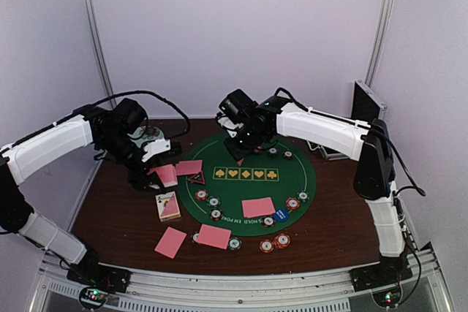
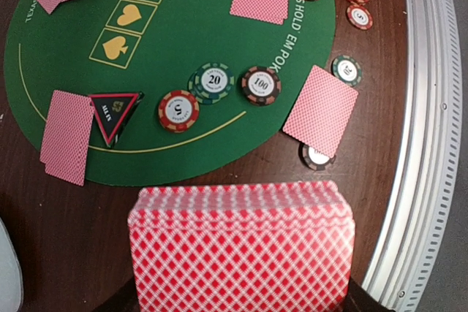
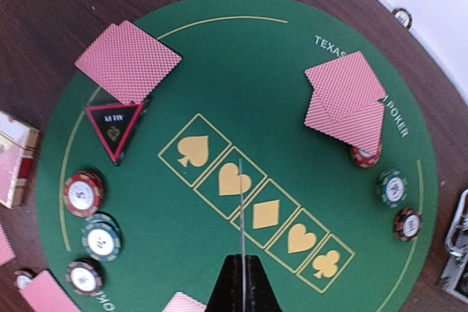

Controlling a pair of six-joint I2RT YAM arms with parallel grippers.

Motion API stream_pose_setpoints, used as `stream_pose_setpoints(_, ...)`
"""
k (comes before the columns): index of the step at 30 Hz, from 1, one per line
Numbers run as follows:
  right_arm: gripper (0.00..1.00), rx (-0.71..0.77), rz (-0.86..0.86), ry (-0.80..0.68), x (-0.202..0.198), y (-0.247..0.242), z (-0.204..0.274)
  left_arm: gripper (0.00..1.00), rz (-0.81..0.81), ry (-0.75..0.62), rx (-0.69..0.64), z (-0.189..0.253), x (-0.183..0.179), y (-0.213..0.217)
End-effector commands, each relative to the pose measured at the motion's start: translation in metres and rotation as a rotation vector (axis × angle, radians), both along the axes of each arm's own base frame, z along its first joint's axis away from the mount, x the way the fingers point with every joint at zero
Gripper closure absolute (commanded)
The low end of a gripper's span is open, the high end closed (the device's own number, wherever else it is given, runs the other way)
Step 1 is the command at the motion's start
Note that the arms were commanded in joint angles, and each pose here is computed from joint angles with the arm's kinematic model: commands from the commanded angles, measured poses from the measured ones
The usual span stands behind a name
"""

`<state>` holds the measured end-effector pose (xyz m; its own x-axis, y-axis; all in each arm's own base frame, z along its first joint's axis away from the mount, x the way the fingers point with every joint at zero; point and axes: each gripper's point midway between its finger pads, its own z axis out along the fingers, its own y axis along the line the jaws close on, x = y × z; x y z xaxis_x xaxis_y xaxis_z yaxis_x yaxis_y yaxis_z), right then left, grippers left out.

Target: Distribute texas hold em gaming equipment

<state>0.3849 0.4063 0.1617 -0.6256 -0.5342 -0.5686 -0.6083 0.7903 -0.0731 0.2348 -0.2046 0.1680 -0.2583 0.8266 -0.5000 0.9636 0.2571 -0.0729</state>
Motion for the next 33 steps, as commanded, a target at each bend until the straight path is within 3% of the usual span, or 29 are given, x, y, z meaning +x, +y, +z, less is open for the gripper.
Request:
stream_pose_setpoints(1, 1.00, -0.232, 0.055, -0.296, 0.025, -0.006, 0.026, 1.00, 0.034, -0.024, -0.021, 0.009, 0.003, 0.010)
stream_pose_setpoints(7, 1.00, -0.408, 0.148, -0.501, 0.031, 0.019, 0.021, 1.00, 0.039, -0.032, -0.025, 0.011, 0.000, 0.015)
stream_pose_setpoints(14, 1.00, -0.605, 0.282, -0.661, 0.032, 0.044, -0.019, 1.00, 0.058, -0.040, -0.023, 0.014, 0.002, 0.021)
stream_pose_setpoints(26, 0.99, -0.673, 0.387, -0.603, 0.032, 0.055, -0.075, 1.00, 0.051, -0.034, -0.041, 0.016, 0.003, 0.019)
stream_pose_setpoints(30, 0.91, -0.628, 0.402, -0.545, 0.024, 0.054, -0.084, 1.00, 0.048, -0.033, -0.040, 0.015, 0.003, 0.019)
stream_pose_setpoints(33, 0.78, -0.601, 0.411, -0.496, 0.015, 0.049, -0.092, 1.00, 0.047, -0.033, -0.042, 0.014, 0.004, 0.018)
